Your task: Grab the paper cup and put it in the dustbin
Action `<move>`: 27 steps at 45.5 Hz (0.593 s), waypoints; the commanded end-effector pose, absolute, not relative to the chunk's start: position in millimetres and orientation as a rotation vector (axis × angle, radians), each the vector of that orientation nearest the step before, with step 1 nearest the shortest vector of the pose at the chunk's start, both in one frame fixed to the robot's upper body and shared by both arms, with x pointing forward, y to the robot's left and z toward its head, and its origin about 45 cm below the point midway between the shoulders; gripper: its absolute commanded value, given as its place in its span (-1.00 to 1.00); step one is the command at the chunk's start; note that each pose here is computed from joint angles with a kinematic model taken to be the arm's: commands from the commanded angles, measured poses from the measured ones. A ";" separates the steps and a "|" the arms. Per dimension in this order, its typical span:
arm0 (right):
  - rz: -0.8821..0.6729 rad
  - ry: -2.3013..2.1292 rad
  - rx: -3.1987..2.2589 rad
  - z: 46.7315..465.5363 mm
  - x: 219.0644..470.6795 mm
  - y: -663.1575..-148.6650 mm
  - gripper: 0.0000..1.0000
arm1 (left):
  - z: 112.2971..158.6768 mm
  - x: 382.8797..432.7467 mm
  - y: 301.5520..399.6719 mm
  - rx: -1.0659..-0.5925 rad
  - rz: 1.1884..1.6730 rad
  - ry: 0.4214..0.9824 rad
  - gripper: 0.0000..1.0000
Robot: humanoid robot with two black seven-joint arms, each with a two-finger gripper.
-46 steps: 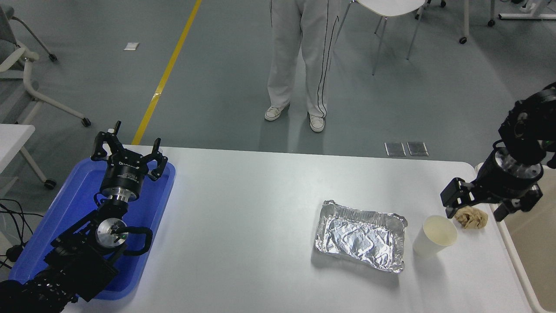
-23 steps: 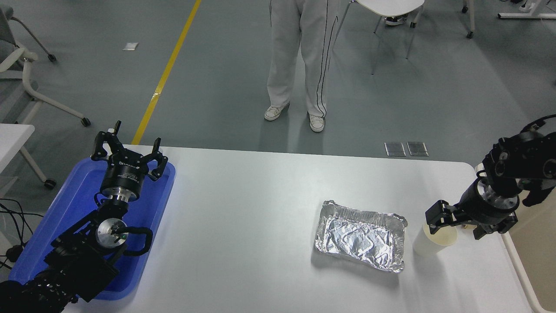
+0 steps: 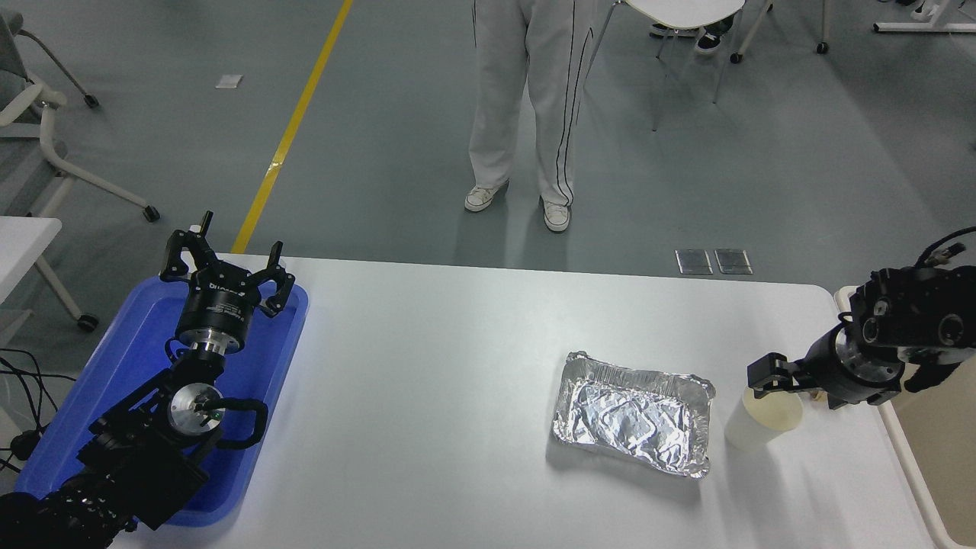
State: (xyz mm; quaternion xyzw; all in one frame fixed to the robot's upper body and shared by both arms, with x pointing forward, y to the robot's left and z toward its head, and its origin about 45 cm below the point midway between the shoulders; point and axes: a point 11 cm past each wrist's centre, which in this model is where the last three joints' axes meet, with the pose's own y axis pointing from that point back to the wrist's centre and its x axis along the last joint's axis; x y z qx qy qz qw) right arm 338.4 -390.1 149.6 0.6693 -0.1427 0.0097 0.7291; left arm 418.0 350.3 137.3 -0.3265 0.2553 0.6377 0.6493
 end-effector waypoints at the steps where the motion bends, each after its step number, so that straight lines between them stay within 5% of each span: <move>1: 0.018 -0.336 1.475 138.0 335.4 -392.6 0.99 | 137.4 418.1 350.6 -0.741 1.449 0.579 1.00; 10: 0.026 -0.346 1.467 131.8 332.7 -395.1 0.99 | 137.2 418.1 349.9 -0.742 1.448 0.581 1.00; 19: 0.032 -0.360 1.463 129.4 332.5 -396.2 0.63 | 136.7 417.6 350.2 -0.742 1.450 0.581 1.00; 22: 0.027 -0.360 1.465 128.7 331.6 -396.0 0.32 | 137.4 418.1 350.1 -0.743 1.449 0.581 1.00; 27: 0.018 -0.356 1.469 128.4 330.2 -394.7 -0.48 | 137.4 418.1 350.1 -0.743 1.449 0.581 1.00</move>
